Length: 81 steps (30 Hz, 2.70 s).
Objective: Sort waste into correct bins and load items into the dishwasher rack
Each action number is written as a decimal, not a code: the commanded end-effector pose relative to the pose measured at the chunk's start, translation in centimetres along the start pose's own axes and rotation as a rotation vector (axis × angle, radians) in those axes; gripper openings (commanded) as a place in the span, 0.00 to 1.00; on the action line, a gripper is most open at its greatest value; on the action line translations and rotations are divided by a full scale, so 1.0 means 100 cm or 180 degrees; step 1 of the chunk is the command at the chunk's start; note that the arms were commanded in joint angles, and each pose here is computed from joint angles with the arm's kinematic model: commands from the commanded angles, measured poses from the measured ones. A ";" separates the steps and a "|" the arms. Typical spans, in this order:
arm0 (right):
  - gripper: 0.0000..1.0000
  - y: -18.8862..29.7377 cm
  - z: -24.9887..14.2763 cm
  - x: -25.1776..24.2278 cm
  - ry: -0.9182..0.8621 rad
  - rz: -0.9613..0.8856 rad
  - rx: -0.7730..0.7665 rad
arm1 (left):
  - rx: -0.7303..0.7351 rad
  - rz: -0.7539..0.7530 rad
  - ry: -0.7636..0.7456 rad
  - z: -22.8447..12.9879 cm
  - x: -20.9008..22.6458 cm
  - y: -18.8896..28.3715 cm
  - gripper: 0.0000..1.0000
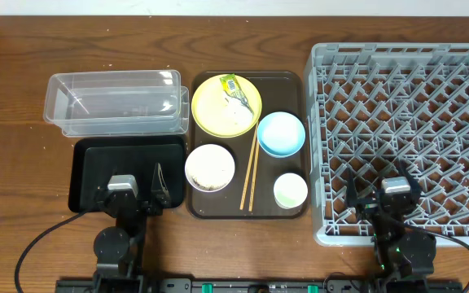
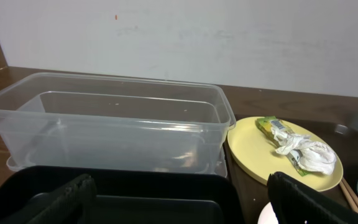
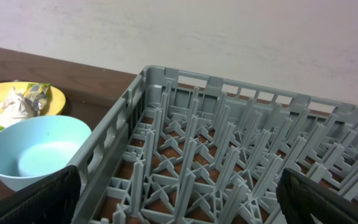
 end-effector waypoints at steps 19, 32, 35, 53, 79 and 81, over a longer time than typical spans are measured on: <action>0.99 0.000 -0.001 -0.001 0.0021 -0.0005 0.0001 | 0.0156 0.0083 -0.0034 -0.015 0.006 -0.001 0.91; 0.99 0.000 -0.001 -0.001 0.0021 -0.0003 0.0001 | 0.0156 0.0081 -0.0034 -0.015 0.006 -0.001 0.91; 0.99 0.000 -0.001 -0.001 0.0021 -0.0005 0.0001 | 0.0156 0.0081 -0.0034 -0.015 0.006 -0.001 0.91; 0.99 0.000 -0.001 -0.001 0.0021 -0.0003 0.0001 | 0.0156 0.0081 -0.0034 -0.015 0.006 -0.001 0.91; 0.99 0.002 0.004 -0.009 -0.0077 -0.0160 -0.0013 | 0.0148 0.0089 0.0285 -0.014 0.006 -0.001 0.91; 0.99 0.002 0.005 -0.013 -0.0078 -0.0249 0.0001 | 0.0152 0.0090 0.0305 -0.013 0.005 0.000 0.91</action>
Point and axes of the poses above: each gripper's point midway between its finger pads, its own y axis back along the fingers, its own x axis along the line the jaws close on, z = x × y, the point moved 3 cm from there along y, back along the fingers, and after that the axes turned 7 degrees about y, right-handed, at the moved point
